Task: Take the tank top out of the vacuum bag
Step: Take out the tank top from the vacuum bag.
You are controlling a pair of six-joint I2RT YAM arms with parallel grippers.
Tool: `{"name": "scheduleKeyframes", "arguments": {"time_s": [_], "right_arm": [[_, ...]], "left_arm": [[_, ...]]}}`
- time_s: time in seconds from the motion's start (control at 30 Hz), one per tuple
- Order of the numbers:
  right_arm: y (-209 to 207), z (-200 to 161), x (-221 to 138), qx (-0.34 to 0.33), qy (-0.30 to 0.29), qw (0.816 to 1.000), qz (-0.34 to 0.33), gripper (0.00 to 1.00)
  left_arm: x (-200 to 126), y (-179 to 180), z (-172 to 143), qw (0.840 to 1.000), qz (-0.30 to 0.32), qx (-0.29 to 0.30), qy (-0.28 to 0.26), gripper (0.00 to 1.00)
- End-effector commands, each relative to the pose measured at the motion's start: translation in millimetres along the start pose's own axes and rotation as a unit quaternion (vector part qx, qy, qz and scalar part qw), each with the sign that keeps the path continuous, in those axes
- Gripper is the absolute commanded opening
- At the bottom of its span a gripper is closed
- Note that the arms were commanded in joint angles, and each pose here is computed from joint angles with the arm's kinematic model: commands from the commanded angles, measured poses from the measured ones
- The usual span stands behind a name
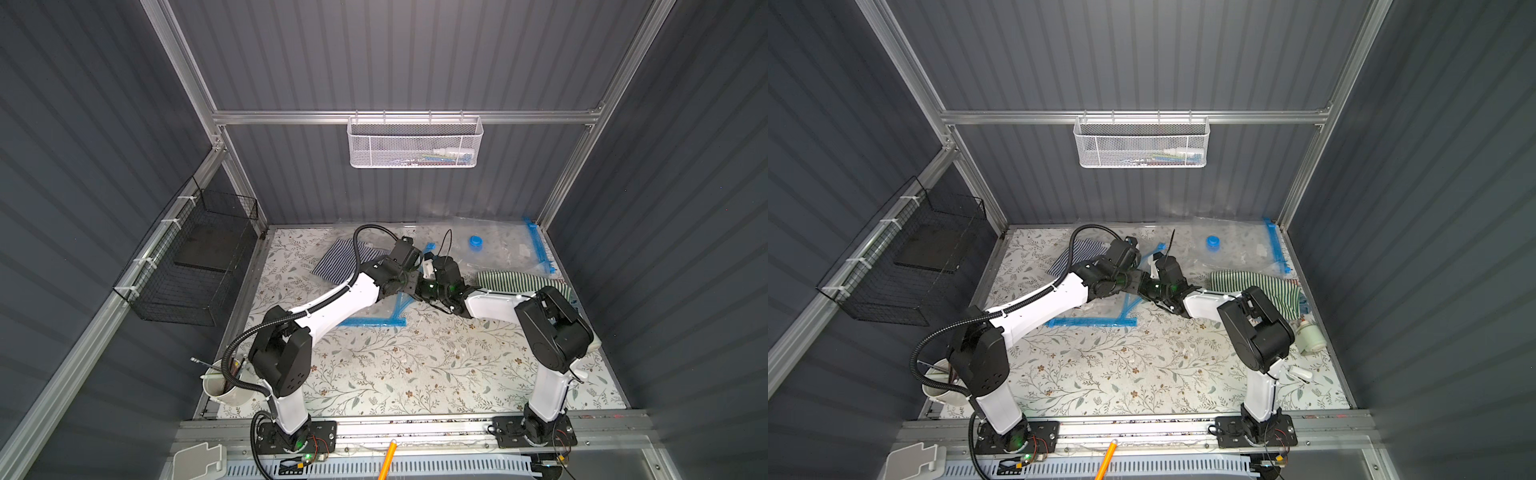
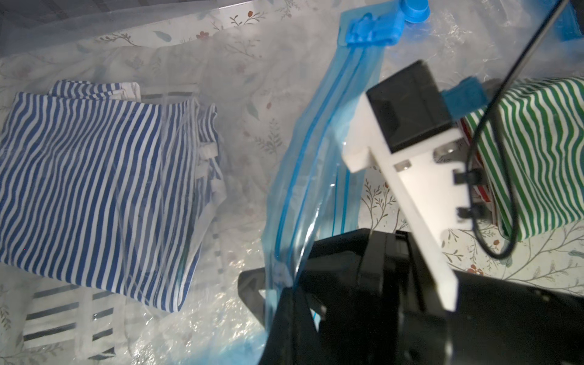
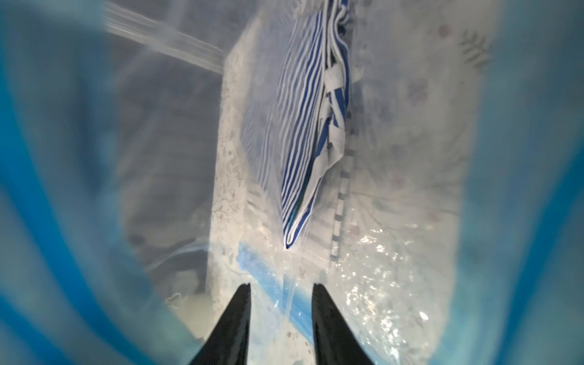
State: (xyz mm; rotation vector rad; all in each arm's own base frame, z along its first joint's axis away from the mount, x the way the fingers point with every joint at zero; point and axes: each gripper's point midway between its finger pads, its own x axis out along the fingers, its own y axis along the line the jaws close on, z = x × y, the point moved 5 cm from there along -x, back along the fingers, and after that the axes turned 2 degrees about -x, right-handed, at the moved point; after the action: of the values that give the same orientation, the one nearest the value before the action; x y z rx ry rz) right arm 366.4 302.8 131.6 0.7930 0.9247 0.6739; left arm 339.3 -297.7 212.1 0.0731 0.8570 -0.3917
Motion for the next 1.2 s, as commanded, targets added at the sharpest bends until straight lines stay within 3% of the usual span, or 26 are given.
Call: {"name": "scheduleKeyframes", "arguments": {"time_s": [0.0, 0.27, 0.63, 0.77, 0.87, 1.03, 1.17], "right_arm": [[8.3, 2.4, 6.5, -0.010, -0.003, 1.000, 0.019, 0.35], [5.2, -2.7, 16.7, -0.031, -0.011, 0.999, 0.040, 0.35], [-3.7, -15.4, 30.8, -0.063, 0.007, 0.998, 0.000, 0.35], [13.4, -12.9, 32.1, -0.039, 0.017, 0.997, 0.057, 0.38], [15.4, -10.1, 32.7, 0.008, 0.019, 0.996, 0.083, 0.49], [11.9, -8.2, 36.0, 0.020, 0.019, 0.997, 0.070, 0.50], [16.0, -5.1, 35.0, 0.042, 0.026, 0.994, 0.098, 0.50]], "left_arm": [[-10.6, -10.5, 10.0, 1.000, -0.026, -0.004, -0.013, 0.00], [-19.0, -12.7, 18.8, 0.999, -0.034, -0.011, -0.025, 0.00], [-31.1, -13.6, 25.6, 0.998, -0.044, -0.017, -0.036, 0.00], [-32.4, -14.6, 24.0, 0.998, -0.050, -0.015, -0.034, 0.00], [-36.0, -14.0, 22.7, 0.998, -0.055, -0.017, -0.038, 0.00], [-36.9, -16.5, 15.2, 0.997, -0.072, -0.020, -0.029, 0.00], [-32.2, -15.8, 7.3, 0.997, -0.073, -0.016, -0.018, 0.00]]}}
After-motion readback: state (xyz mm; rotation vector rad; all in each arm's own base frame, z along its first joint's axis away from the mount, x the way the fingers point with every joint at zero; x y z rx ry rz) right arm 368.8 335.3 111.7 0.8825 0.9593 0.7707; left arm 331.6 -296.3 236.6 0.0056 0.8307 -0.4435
